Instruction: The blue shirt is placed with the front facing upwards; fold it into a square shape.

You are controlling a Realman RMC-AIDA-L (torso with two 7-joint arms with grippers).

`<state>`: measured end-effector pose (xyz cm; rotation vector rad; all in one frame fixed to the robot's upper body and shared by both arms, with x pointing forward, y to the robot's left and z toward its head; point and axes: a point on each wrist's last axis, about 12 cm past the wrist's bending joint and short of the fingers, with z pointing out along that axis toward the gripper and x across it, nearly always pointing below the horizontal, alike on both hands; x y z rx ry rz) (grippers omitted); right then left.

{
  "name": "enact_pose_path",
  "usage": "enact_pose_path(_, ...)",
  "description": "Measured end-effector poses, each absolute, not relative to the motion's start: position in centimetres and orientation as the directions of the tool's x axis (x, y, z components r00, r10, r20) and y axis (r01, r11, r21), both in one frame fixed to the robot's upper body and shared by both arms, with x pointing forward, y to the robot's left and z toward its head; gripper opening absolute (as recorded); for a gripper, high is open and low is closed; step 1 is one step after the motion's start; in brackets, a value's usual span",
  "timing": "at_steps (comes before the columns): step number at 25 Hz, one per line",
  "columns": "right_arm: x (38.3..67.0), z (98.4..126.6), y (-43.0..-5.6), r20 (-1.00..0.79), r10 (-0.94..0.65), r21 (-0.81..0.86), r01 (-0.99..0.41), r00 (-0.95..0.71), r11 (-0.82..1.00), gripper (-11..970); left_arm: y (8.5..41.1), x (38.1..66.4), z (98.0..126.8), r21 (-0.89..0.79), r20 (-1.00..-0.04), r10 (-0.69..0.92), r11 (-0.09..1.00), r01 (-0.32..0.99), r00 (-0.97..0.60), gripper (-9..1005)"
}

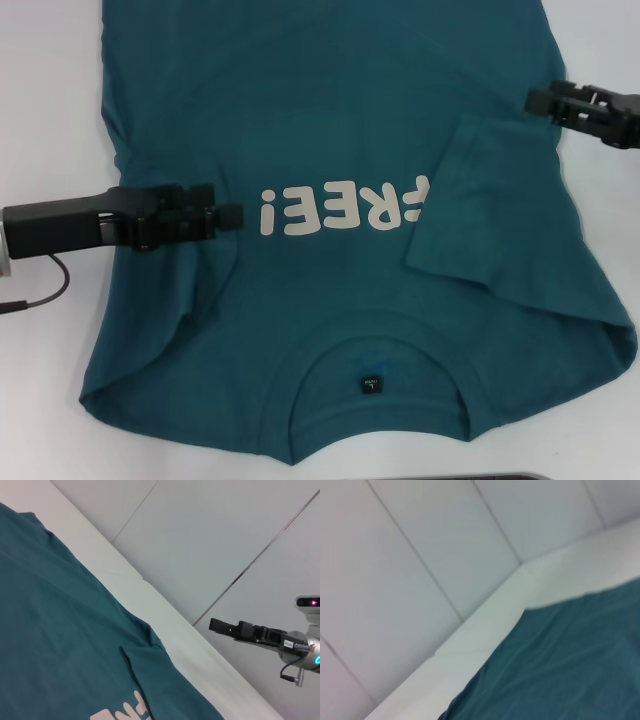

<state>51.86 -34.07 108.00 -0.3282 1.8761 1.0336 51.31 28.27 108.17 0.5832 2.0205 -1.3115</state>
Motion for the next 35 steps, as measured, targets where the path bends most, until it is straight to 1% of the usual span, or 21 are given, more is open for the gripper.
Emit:
enact_pose_path(2,51.6,107.9,-34.3,-0.836,0.200,0.513,-0.598,-0.511,0.617,764,28.2,51.4,108.3,-0.627,-0.725,0.019,0.396,0.671,-0.689,878)
enact_pose_path(9,50.3,108.0,-34.6,-0.855,0.225,0.501,-0.628,-0.468,0.596,752,28.2,51.5,108.5,-0.636,-0.718,0.017,0.391,0.666,-0.696,881)
enact_pose_path(18,49.5,107.4,-34.0,-0.847,0.229,0.516,-0.638,-0.479,0.572,752,29.3,50.8,108.4,-0.644,-0.707,0.022,0.392,0.657,-0.706,878)
enact_pose_path(22,48.8,107.3,-34.3,-0.850,0.183,0.503,-0.658,-0.494,0.561,752,29.9,50.3,108.4,-0.649,-0.703,0.022,0.390,0.654,-0.711,876)
enact_pose_path(28,48.2,108.3,-35.3,-0.841,0.053,0.489,-0.713,-0.539,0.503,745,30.8,49.4,108.0,-0.660,-0.688,0.013,0.407,0.632,-0.726,874)
enact_pose_path(35,48.9,108.9,-34.5,-0.808,-0.079,0.493,-0.744,-0.583,0.450,736,32.5,47.0,106.9,-0.693,-0.648,-0.018,0.430,0.579,-0.762,874)
